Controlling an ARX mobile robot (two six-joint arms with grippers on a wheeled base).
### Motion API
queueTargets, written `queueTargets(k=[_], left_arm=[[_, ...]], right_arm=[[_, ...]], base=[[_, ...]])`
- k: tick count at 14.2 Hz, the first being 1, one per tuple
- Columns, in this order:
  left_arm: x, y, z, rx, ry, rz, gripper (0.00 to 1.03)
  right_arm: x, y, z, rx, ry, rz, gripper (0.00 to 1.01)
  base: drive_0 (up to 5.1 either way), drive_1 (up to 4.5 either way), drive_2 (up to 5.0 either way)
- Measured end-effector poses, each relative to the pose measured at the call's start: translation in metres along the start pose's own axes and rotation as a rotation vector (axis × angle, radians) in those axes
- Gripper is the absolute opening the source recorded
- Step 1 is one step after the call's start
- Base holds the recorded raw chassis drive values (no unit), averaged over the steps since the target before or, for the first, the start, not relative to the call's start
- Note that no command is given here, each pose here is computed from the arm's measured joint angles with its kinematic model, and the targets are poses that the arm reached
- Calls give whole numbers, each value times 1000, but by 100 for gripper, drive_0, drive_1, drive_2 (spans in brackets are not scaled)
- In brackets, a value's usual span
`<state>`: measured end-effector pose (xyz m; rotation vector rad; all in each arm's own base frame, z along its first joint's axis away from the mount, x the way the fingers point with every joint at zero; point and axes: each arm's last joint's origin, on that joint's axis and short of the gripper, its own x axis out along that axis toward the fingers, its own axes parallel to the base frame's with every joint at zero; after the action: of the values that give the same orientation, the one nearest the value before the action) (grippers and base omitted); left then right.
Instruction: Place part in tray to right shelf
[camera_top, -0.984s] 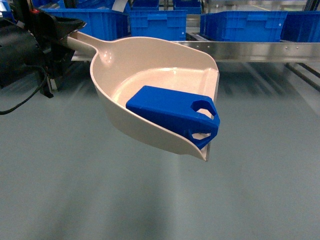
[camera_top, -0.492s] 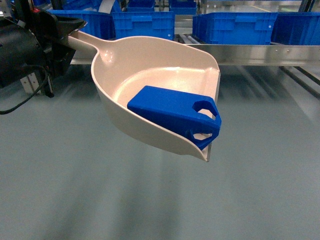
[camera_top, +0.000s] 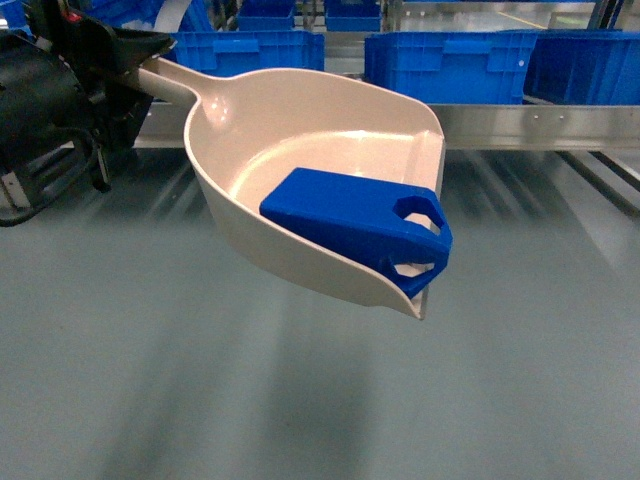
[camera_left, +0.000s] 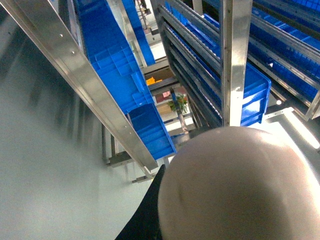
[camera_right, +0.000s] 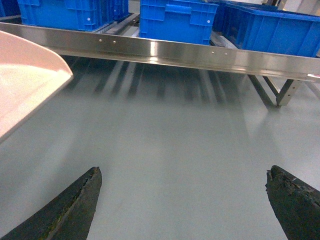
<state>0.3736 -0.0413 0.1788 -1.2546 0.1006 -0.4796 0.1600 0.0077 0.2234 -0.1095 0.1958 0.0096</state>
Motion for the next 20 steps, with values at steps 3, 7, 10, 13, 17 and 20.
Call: queueTargets(k=[3,7,10,13,17,20], left_arm=[[0,0,-2,0,7,0,14],[0,1,-1,-2,3,9,14],[0,1,0,-1,3,6,14],[0,0,0,0,2,3,14],[0,1,0,-2,3,9,14],[0,1,0,-2,3,13,14]], right_arm=[[0,0,0,0,2,-1,98],[0,0,0,0,3,0,98],[0,0,0,0,1,-1,98],[0,0,0,0,0,-1,98],[0,0,0,0,1,-1,98],[0,0,0,0,2,-1,98]], base=[[17,451,-416],[26,451,-398],[26,451,-398],[26,451,-398],[26,451,-398],[26,451,-398]])
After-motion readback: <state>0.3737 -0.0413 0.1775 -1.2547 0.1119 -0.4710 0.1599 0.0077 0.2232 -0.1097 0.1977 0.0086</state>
